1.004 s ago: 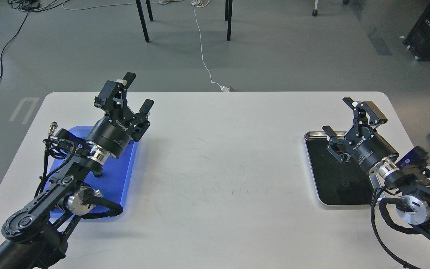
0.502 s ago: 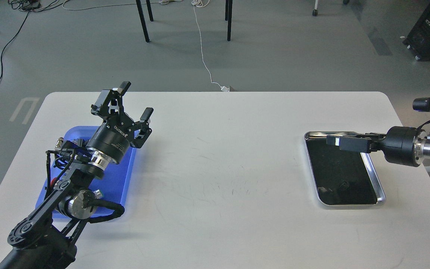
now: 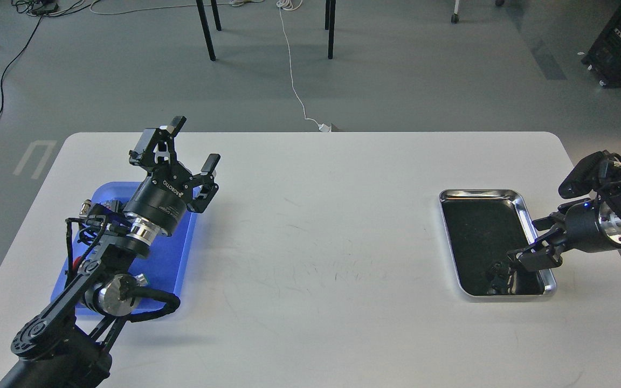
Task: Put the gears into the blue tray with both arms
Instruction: 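Lower the right gripper onto another black part on the metal tray, then close the right gripper on the second black part and lift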
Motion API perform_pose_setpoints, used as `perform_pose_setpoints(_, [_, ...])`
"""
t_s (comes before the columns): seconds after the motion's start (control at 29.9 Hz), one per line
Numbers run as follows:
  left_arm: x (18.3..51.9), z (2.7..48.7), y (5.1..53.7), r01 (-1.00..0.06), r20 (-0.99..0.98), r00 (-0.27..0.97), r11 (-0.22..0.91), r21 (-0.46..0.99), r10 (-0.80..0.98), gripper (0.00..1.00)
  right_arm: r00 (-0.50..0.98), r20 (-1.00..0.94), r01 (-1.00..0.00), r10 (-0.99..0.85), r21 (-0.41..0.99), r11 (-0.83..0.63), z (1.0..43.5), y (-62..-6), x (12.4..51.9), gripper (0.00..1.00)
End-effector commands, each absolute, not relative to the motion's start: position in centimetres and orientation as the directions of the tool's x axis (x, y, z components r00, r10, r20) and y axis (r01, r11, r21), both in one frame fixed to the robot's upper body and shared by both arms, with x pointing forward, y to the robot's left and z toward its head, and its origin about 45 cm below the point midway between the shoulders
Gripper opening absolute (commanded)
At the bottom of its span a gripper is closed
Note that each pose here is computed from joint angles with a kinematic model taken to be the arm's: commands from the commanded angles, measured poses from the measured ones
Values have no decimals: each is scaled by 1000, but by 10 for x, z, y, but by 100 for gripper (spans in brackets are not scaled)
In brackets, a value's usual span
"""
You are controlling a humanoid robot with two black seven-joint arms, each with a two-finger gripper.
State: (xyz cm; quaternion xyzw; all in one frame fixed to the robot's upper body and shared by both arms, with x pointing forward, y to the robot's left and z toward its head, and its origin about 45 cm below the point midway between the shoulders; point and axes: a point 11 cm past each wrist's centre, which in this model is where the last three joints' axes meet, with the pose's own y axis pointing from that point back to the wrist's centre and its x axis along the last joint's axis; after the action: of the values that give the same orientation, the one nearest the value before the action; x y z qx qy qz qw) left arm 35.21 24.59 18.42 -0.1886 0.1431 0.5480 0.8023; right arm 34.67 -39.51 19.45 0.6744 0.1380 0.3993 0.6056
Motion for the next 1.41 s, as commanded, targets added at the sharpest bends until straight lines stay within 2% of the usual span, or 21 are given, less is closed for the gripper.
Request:
perform_pose_setpoints(0.0, [352, 185, 247, -933, -433, 360, 330, -146, 827, 99, 608, 342, -278, 717, 937, -211, 186, -380, 358, 78])
perform_pose_setpoints(0.07, [352, 185, 247, -933, -433, 360, 330, -146, 826, 98, 596, 317, -260, 738, 946, -196, 180, -376, 358, 72])
perform_pose_setpoints(0.74, [350, 184, 247, -932, -433, 361, 330, -147, 826, 99, 635, 290, -197, 716, 957, -213, 155, -370, 341, 70])
perform_pose_setpoints(0.87, [350, 184, 247, -933, -434, 359, 329, -145, 826, 98, 627, 293, -192, 722, 956, -221, 151, -366, 340, 66])
perform_pose_setpoints(1.04, [349, 184, 247, -933, -435, 359, 329, -146, 826, 99, 623, 288, -186, 727, 958, -220, 148, -363, 340, 57])
perform_pose_setpoints(1.14, [349, 184, 247, -933, -435, 359, 329, -146, 826, 98, 622, 285, -180, 730, 958, -221, 146, -362, 339, 47])
perform_pose_setpoints(1.27, [349, 184, 247, -933, -435, 359, 329, -146, 826, 99, 625, 281, -175, 728, 960, -220, 144, -363, 337, 45])
perform_pose_setpoints(1.37, [349, 184, 247, -933, -435, 359, 328, -148, 826, 99, 627, 278, -173, 728, 960, -218, 143, -364, 336, 38])
